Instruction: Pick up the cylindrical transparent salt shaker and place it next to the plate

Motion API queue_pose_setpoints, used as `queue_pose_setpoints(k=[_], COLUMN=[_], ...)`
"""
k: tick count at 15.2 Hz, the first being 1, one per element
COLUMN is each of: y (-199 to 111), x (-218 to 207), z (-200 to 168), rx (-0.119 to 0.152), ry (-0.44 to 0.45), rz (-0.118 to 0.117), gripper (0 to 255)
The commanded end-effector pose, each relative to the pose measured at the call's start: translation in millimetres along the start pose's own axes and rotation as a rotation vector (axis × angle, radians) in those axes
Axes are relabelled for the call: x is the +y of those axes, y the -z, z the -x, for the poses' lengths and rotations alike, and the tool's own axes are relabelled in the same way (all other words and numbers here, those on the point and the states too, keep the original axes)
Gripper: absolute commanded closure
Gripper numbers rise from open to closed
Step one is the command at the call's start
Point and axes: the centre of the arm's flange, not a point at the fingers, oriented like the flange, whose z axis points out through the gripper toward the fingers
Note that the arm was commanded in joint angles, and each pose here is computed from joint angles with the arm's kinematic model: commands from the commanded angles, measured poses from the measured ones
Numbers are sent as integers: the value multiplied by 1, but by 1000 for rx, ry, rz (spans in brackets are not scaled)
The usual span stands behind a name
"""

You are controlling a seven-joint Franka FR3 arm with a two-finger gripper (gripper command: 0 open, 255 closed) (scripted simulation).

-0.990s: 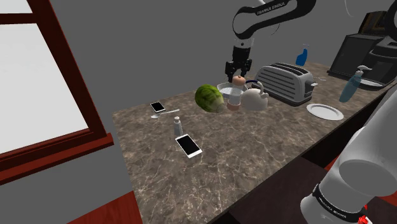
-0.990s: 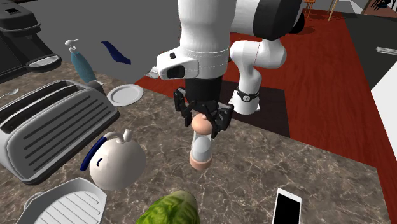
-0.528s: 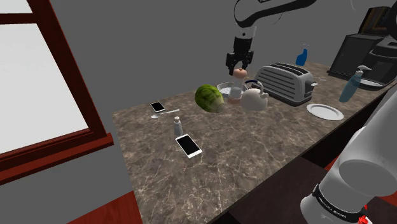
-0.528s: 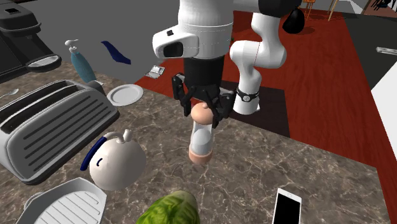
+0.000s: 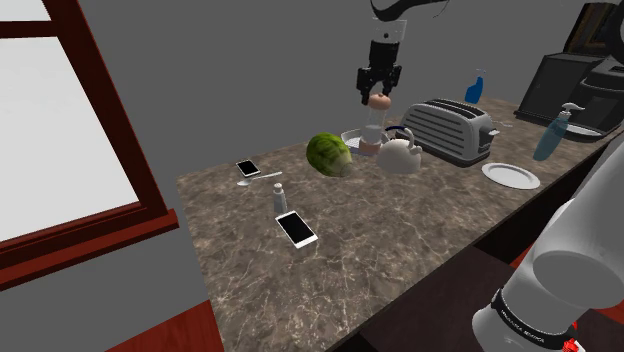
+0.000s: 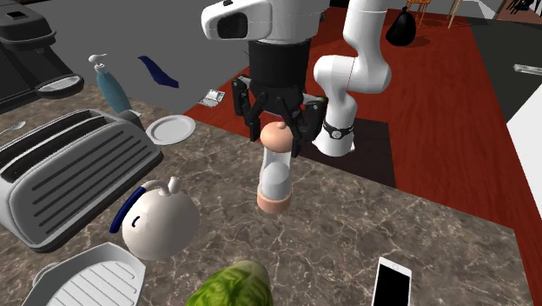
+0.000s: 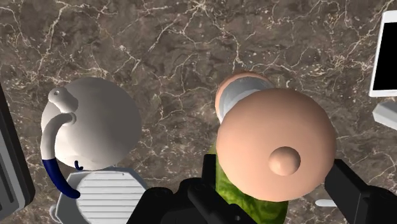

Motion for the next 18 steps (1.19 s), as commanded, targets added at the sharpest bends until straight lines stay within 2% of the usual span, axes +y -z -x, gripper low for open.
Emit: queue_pose_setpoints(k=[1, 10, 18], y=[10, 55, 58], x=[0, 0, 103], z=[-1, -4, 19], rx=[0, 0, 0], ry=[0, 0, 0], rz=[0, 0, 0], gripper=[255, 255, 255])
